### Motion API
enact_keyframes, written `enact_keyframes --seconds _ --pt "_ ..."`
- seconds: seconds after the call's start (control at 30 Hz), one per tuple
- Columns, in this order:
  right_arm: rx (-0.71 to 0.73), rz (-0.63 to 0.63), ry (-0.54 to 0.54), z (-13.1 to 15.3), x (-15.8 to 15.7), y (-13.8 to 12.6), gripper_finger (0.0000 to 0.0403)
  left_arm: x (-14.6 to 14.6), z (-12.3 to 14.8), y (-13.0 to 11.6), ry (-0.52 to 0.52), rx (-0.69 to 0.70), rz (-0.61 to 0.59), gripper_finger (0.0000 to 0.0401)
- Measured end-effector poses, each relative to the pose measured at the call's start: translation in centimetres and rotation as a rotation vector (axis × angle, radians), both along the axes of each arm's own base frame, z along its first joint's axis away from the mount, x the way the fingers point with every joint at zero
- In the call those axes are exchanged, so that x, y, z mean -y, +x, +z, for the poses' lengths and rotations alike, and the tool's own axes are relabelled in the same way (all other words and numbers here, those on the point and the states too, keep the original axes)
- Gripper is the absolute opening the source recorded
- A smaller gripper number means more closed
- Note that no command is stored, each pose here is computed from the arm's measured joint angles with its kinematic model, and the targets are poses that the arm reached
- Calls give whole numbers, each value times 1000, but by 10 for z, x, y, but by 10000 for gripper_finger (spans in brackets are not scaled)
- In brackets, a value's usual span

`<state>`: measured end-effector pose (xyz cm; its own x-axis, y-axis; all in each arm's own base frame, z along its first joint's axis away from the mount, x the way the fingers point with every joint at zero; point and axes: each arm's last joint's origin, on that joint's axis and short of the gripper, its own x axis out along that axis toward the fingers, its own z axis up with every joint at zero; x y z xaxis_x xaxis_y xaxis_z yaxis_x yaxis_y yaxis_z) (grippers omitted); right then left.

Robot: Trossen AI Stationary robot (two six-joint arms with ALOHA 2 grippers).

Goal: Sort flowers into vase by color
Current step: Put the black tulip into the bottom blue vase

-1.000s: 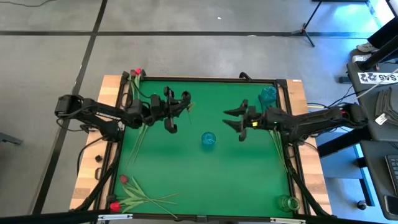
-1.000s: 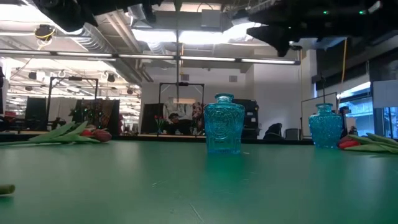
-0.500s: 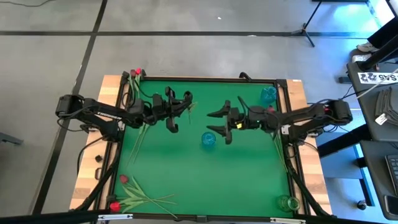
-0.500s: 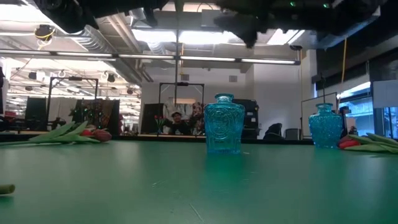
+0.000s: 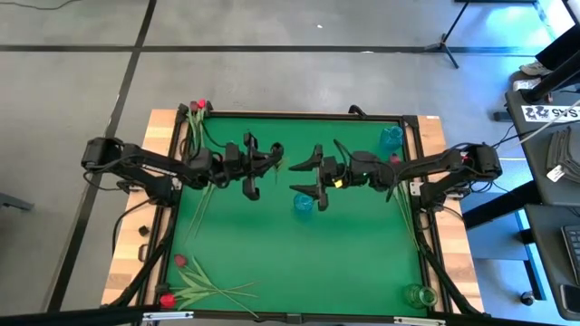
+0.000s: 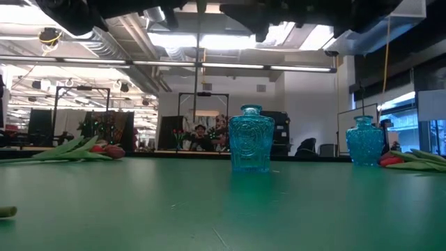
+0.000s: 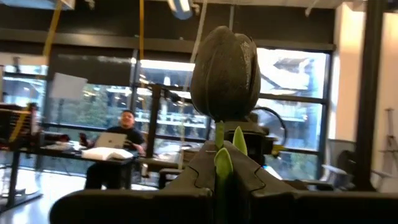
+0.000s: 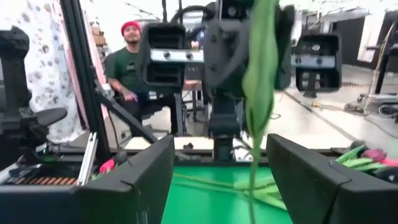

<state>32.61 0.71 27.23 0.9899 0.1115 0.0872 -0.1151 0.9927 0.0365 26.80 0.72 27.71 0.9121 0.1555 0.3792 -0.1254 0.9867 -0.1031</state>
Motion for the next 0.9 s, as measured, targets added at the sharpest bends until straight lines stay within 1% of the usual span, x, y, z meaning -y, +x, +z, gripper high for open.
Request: enact_keyframes --seconds 0.13,0.23,0.33,0.4,0.53,0.63,0.7,0.77,0.9 --pt "15 -4 -29 0 -4 1 255 12 1 0 -3 7 -37 5" --pt "72 -41 -47 3 -3 2 255 18 1 -1 -21 12 -25 5" --pt "118 -25 -34 9 -4 6 255 20 3 -2 -35 34 -13 5" --pt "106 -12 -22 11 -7 13 255 20 4 -2 -49 48 -19 5" --pt "62 -68 -7 9 -9 31 255 20 3 -1 -55 48 -22 5" --pt "60 -88 28 13 -6 38 251 20 -1 1 -72 41 -33 5" --pt "65 -82 38 15 -6 43 239 20 -2 2 -80 38 -35 5" --pt "57 -66 41 15 -8 47 217 20 -3 3 -91 38 -34 6" --pt "5 -59 42 13 -8 51 152 20 -3 3 -107 41 -20 18"
